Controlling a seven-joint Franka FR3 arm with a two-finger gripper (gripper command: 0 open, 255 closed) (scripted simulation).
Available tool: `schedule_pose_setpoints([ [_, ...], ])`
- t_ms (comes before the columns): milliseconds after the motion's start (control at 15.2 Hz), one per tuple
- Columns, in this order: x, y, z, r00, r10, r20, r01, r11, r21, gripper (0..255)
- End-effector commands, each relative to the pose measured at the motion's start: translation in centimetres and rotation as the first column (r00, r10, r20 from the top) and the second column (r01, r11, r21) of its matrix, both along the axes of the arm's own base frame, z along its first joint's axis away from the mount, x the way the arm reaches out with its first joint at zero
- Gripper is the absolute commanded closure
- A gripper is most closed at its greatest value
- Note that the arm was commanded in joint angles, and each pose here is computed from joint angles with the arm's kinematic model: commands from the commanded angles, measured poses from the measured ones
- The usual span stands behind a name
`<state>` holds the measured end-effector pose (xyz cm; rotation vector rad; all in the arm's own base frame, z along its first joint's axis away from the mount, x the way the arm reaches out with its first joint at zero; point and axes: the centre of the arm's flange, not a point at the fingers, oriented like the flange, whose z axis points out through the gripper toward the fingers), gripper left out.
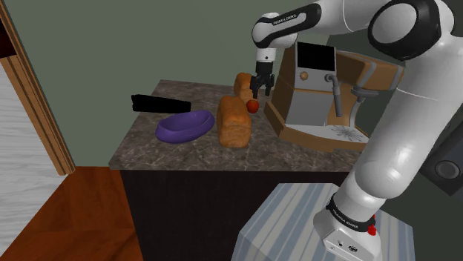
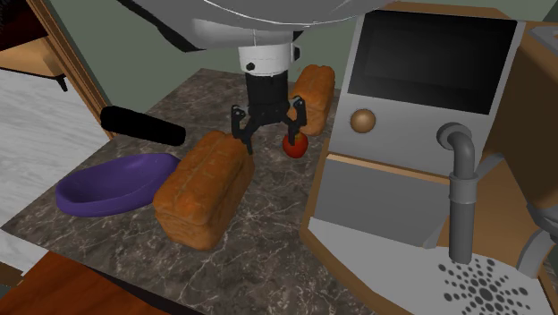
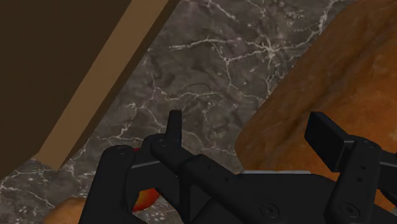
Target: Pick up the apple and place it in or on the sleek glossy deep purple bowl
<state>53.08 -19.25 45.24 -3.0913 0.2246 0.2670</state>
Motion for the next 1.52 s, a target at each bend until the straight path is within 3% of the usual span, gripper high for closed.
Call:
schedule_pose_setpoints([
  [0,1.9,-2.0,-1.1,1.000,-0.006,-0.015,0.006,1.000,-0.002,0],
  [726,10.6,-12.1,-7.6,0.995,-0.042,-0.091,0.041,0.999,-0.010,0],
  [1188,9.7,-12.0,-11.2,0.995,-0.042,-0.091,0.042,0.999,-0.010,0],
  [1452,9.6,-12.0,-11.5,0.995,-0.042,-0.091,0.042,0.999,-0.010,0],
])
